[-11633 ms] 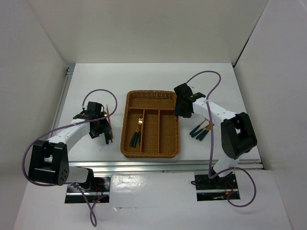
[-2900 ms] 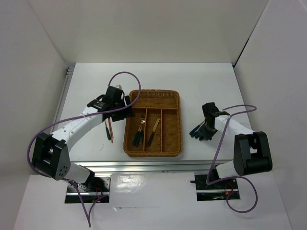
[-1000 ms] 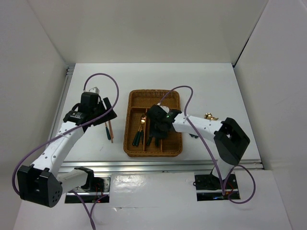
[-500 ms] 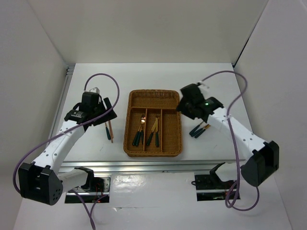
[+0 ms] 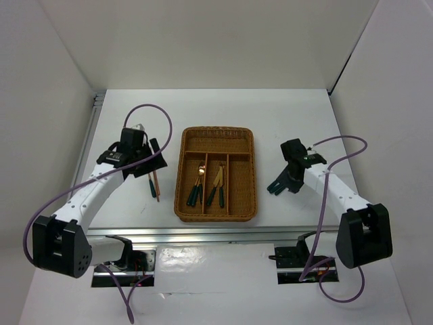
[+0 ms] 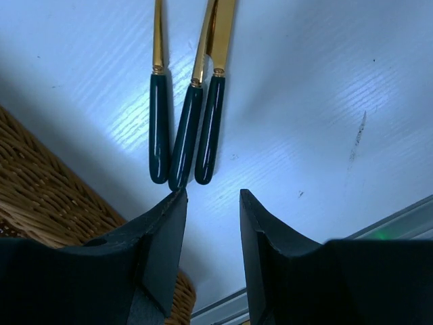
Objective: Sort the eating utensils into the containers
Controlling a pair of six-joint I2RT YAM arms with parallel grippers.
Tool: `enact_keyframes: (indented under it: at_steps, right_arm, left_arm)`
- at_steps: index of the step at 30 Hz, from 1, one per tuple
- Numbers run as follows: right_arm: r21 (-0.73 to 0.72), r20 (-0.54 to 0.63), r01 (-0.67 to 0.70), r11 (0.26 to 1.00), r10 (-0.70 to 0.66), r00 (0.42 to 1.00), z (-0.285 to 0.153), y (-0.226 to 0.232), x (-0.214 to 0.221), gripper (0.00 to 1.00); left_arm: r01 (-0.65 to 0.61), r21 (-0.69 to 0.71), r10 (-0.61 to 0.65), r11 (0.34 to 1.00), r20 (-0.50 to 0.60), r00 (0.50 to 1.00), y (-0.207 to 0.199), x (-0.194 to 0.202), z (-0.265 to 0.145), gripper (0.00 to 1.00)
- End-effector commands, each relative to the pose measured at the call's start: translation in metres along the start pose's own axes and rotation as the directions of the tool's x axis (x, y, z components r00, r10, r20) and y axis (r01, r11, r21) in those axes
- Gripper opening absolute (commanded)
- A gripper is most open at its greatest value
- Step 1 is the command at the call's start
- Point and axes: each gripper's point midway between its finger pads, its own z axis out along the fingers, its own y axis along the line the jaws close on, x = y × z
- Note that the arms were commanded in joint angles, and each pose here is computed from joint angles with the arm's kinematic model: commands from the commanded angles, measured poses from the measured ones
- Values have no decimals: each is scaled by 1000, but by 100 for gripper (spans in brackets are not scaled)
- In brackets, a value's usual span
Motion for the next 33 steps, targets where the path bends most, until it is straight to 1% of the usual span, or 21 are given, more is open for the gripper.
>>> enact_keyframes:
  at_steps: [1, 2, 5, 10, 14, 33]
  right_arm:
    - [-6, 10, -30, 1000, 30, 999, 9, 0, -1, 44]
    - [-4, 15, -32, 999, 32, 999, 13, -4, -2, 44]
    - [-18, -19, -29, 999, 29, 999, 22, -1, 5, 43]
    - [-10, -25, -7, 1000, 6, 1000, 28, 0, 6, 42]
    - [-32, -22, -3, 999, 2, 1000, 28, 6, 3, 42]
    - [3, -61, 12, 1000, -11, 998, 48, 2, 15, 41]
  left_arm:
    - [-18, 43, 16, 999, 50, 999, -13, -20, -4, 81]
    - [-18, 43, 16, 999, 50, 999, -13, -20, -4, 81]
    - [-18, 38, 16, 999, 42, 999, -12, -19, -1, 81]
    - [-18, 38, 16, 999, 42, 999, -14, -21, 0, 81]
    - [-18, 38, 16, 999, 42, 999, -15, -23, 0, 81]
    - [-17, 28, 16, 999, 26, 1000, -13, -20, 5, 81]
